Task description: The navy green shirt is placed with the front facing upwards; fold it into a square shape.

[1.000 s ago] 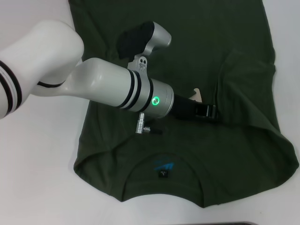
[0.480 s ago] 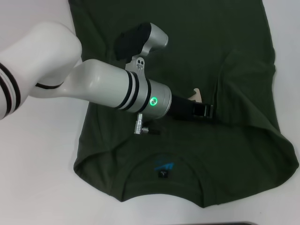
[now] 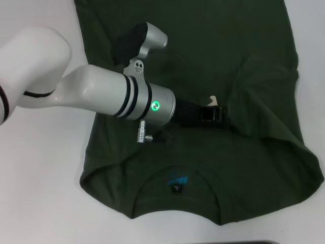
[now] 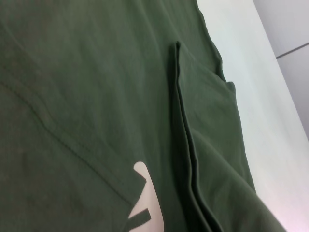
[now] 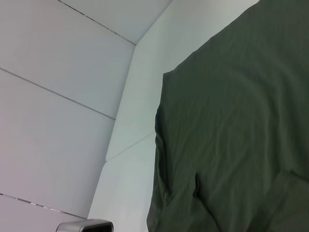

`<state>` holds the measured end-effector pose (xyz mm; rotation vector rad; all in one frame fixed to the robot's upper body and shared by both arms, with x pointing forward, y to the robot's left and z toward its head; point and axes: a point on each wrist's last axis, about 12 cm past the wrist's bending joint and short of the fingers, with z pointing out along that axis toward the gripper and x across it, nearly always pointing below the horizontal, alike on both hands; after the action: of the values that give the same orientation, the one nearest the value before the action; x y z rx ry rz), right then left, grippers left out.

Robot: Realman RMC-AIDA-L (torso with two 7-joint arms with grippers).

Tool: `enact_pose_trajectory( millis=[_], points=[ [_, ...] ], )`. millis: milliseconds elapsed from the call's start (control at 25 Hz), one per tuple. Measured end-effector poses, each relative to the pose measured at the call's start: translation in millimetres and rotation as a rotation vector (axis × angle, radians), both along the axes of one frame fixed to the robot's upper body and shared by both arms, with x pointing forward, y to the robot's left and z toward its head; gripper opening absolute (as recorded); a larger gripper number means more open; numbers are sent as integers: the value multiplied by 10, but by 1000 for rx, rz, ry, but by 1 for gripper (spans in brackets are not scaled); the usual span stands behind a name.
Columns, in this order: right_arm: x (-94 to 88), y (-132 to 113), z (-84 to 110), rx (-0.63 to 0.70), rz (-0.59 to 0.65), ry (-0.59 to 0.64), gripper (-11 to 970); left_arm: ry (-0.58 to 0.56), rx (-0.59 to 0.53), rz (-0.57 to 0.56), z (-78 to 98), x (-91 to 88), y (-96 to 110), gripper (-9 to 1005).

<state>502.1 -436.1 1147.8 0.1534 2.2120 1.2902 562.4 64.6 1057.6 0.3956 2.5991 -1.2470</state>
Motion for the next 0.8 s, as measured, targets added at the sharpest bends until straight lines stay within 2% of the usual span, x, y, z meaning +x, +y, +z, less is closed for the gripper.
enact_pose_trajectory(
  millis=[280, 800],
  points=[
    [-2, 9, -20, 8, 0, 5, 624, -1, -69, 32, 64, 69, 128, 3],
    [-7, 19, -37, 10, 3, 6, 628, -10, -71, 63, 57, 124, 265, 9]
  ],
)
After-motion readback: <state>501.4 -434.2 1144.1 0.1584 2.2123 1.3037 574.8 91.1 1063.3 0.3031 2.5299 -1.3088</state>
